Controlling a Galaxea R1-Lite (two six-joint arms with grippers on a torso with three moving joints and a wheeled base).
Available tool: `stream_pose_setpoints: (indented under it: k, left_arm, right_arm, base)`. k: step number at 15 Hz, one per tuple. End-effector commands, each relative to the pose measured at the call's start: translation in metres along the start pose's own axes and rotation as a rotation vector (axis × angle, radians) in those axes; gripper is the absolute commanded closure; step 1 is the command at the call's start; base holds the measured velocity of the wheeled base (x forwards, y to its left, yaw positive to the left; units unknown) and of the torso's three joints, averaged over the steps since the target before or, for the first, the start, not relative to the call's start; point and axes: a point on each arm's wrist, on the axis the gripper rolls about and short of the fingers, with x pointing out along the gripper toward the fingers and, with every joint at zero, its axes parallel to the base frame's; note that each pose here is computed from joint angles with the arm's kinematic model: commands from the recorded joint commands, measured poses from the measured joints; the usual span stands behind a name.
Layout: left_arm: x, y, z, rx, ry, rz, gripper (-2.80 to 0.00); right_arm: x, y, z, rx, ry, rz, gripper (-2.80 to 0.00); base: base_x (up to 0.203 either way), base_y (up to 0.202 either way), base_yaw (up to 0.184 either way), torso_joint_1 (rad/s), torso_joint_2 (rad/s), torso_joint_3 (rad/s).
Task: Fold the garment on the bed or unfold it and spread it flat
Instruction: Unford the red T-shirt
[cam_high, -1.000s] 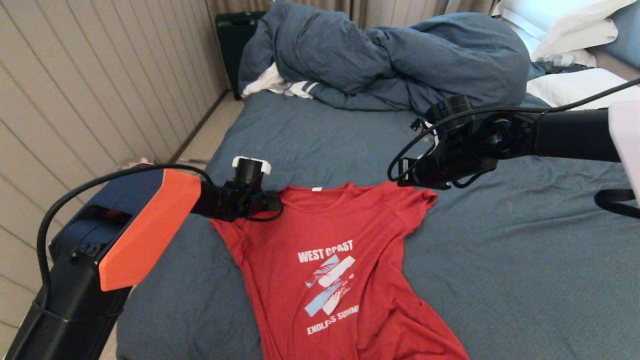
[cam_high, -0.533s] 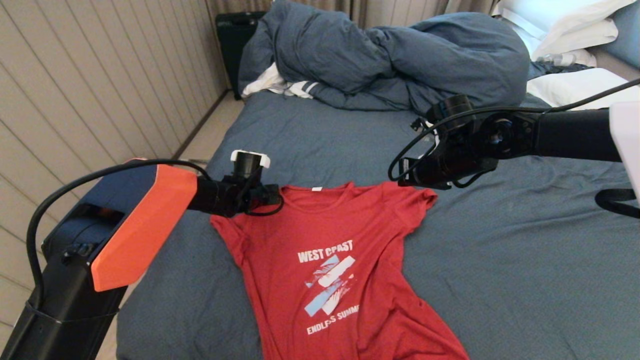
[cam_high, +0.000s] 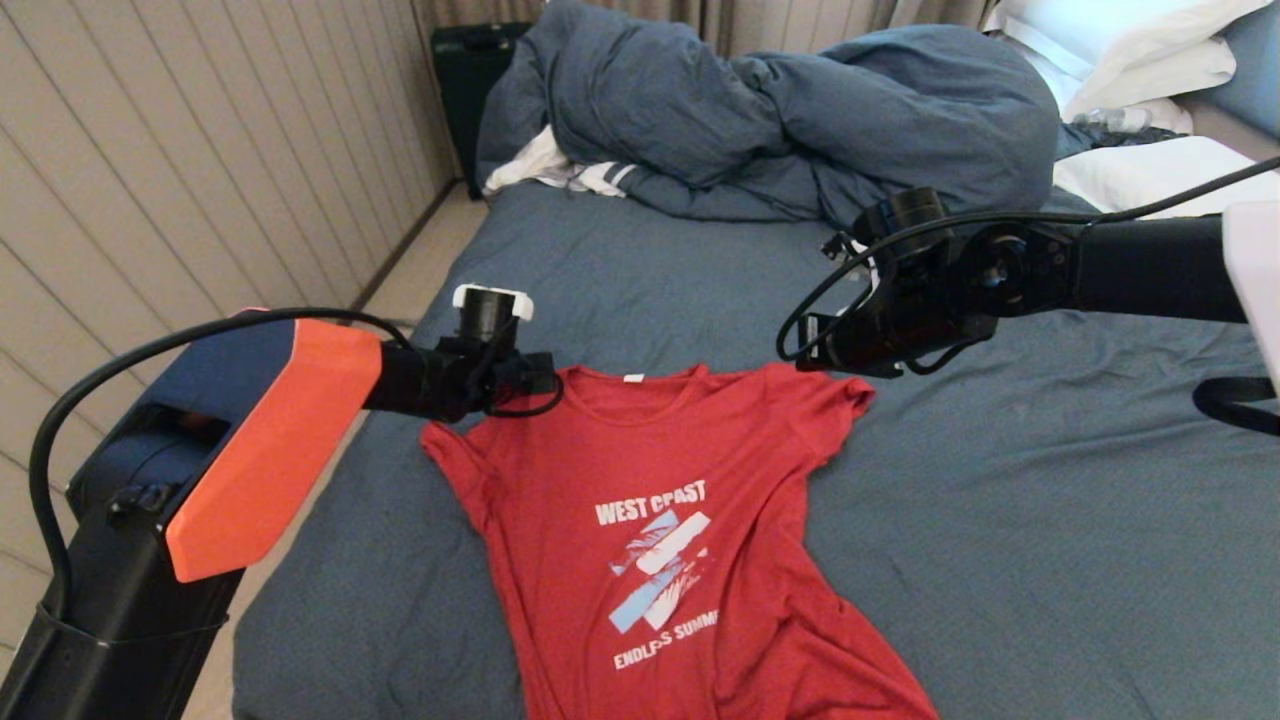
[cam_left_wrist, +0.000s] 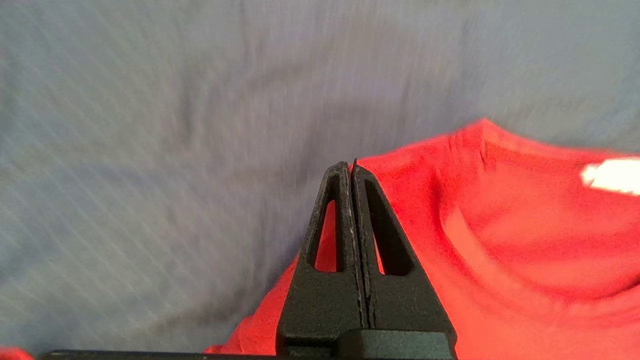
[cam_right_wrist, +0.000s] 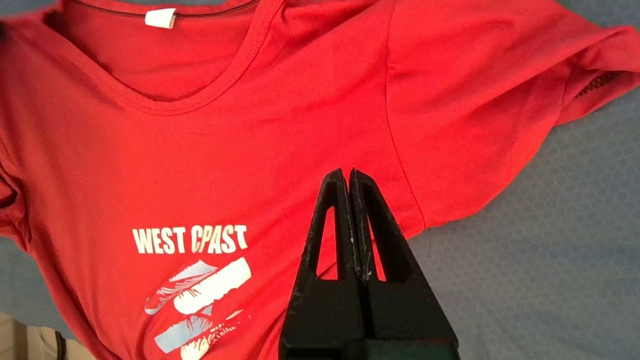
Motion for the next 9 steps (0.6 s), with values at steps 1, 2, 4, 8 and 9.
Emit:
stream_pose_setpoints:
  k: [1, 2, 4, 8, 9]
  left_arm:
    - [-0.002, 0.007, 0.012, -0.012, -0.039, 0.007, 0.0]
    - [-0.002, 0.009, 0.015, -0.017, -0.061, 0.01, 0.0]
    - [0.001, 0.014, 0.017, -0.01, -0.099, 0.046, 0.0]
    - [0.003, 0.019, 0.023, 0.018, -0.186, 0.115, 0.0]
    - [-0.004, 0.017, 0.029, 0.01, -0.192, 0.119, 0.0]
  right_arm:
    - [0.0, 0.0, 0.0, 0.001, 0.003, 0.0, 0.0]
    - [-0.001, 0.001, -0.001, 0.0, 0.003, 0.002, 0.0]
    - [0.001, 0.001, -0.001, -0.001, 0.007, 0.001, 0.0]
    - [0.003, 0.003, -0.002, -0.003, 0.005, 0.005, 0.0]
    - [0.003, 0.003, -0.002, -0.004, 0.004, 0.007, 0.0]
  base:
    - [0.0, 0.0, 0.0, 0.0, 0.0, 0.0]
    - [0.0, 0.0, 0.0, 0.0, 0.0, 0.0]
    - [0.0, 0.0, 0.0, 0.0, 0.0, 0.0]
    - [0.0, 0.0, 0.0, 0.0, 0.0, 0.0]
    - [0.0, 0.0, 0.0, 0.0, 0.0, 0.0]
